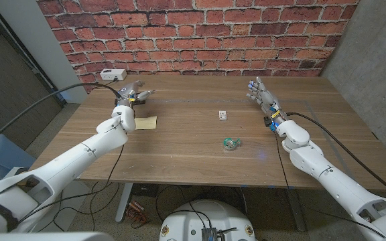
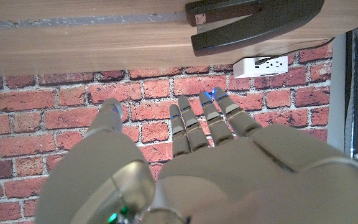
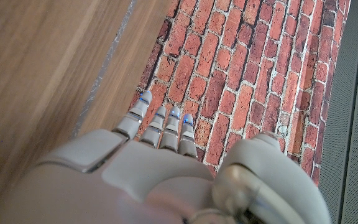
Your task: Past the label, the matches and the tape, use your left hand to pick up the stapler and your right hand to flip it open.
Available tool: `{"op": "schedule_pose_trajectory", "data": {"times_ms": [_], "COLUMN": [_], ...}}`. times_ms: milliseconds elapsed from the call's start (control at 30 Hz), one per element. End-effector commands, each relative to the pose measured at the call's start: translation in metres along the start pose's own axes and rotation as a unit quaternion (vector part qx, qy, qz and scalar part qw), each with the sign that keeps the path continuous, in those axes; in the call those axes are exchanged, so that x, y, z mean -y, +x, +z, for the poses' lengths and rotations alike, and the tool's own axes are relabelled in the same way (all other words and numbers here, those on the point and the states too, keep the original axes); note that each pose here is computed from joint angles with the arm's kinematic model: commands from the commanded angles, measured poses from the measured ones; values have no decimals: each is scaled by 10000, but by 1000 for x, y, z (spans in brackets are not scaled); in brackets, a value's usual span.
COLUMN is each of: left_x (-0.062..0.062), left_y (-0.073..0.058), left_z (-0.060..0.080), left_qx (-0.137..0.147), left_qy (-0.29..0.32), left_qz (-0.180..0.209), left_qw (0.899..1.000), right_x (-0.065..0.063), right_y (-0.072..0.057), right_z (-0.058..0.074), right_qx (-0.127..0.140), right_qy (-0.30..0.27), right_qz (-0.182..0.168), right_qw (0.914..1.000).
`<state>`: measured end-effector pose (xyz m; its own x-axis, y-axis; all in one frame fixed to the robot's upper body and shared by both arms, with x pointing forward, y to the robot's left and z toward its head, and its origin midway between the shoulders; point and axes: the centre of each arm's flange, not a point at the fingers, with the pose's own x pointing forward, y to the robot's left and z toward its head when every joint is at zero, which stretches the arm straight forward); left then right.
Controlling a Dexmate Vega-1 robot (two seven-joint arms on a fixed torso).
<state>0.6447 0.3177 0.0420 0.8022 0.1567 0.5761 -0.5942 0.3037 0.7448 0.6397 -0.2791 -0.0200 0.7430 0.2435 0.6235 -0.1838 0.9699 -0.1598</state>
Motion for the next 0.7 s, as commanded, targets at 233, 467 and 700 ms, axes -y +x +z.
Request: {"op": "schedule_pose_trajectory", "data": {"times_ms": [233, 467, 700], "left_x": [-11, -13, -15], "left_y": [12, 15, 16], "left_z": [0, -2, -1], "left_qx": [10, 14, 4], "left_qy": [667, 877, 1064], "left_qz": [-213, -152, 76], "left_qw": [9975, 9960, 9943], "right_x": [6, 5, 5], "right_y": [0, 2, 3], "right_z": [5, 10, 10], "right_qx": [-62, -59, -85], "right_qy": [-49, -86, -95], "right_qz": [-48, -39, -30], "right_qw": [10000, 9999, 9999]}}
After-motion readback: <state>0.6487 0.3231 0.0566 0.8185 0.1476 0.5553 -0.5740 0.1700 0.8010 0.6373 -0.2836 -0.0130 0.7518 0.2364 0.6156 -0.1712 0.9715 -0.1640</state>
